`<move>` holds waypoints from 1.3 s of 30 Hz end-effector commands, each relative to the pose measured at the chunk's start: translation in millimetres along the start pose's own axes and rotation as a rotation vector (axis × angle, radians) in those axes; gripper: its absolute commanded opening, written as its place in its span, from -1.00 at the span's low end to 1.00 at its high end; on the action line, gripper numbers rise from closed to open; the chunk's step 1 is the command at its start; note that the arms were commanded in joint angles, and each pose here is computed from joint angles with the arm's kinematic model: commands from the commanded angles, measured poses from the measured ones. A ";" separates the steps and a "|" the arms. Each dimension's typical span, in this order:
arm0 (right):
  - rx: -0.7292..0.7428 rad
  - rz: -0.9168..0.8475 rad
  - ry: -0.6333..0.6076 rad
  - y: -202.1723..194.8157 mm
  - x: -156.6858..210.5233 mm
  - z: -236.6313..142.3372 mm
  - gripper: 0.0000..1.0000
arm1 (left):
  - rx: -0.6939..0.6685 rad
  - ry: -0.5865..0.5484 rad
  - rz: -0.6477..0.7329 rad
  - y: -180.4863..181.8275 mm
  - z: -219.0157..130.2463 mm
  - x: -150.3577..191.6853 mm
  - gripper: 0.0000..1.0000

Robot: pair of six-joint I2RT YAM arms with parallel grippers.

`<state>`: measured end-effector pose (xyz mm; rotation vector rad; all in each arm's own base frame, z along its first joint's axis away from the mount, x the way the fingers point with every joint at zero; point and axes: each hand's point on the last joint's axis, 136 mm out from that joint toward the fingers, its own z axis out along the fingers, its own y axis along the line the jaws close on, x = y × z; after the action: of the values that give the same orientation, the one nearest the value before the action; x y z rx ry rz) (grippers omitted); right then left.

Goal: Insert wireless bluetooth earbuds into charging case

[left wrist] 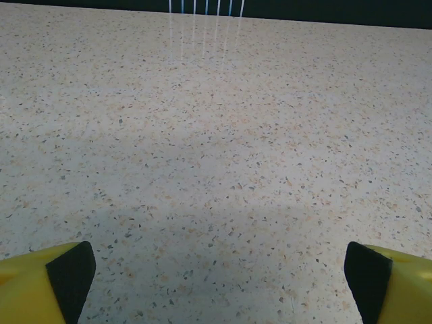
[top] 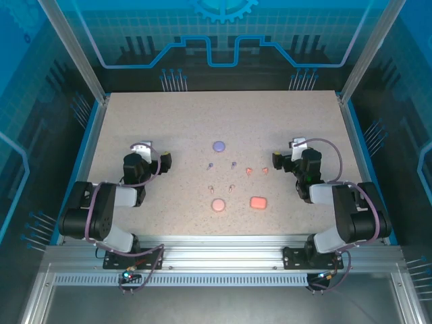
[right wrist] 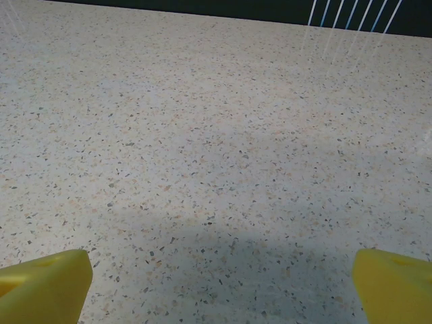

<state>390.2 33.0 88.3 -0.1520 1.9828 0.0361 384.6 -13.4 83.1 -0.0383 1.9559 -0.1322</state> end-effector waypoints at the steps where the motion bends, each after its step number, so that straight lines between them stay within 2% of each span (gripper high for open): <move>1: 0.003 -0.008 -0.015 -4.2 -7.4 3.7 1.00 | 0.005 -0.026 0.002 0.8 1.9 -11.5 0.98; 17: 0.000 -0.003 -0.017 -4.5 -7.4 3.4 1.00 | -0.009 0.008 -0.021 6.6 7.2 -12.3 0.98; 21: 0.057 0.011 0.002 -12.7 -22.1 -4.8 1.00 | -0.050 0.034 -0.033 10.3 1.0 -30.1 0.97; 26: 0.126 0.095 0.082 -24.1 -40.8 -28.6 1.00 | -0.144 0.058 -0.078 17.0 -14.6 -55.4 0.97; 30: 0.132 0.228 0.098 -28.2 -51.9 -57.3 1.00 | -0.110 0.053 -0.142 0.2 -31.3 -71.3 0.97; 33: 0.055 0.344 0.135 -20.5 -59.9 -78.8 1.00 | -0.052 0.098 -0.189 -22.0 -43.5 -74.4 0.97; 39: -0.085 0.453 0.244 16.1 -57.1 -113.7 1.00 | 0.072 0.139 -0.247 -76.5 -67.8 -76.7 0.97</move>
<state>336.1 23.8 204.3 0.1894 2.0669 0.2676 362.2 -63.8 186.1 -0.1679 2.0229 -0.2994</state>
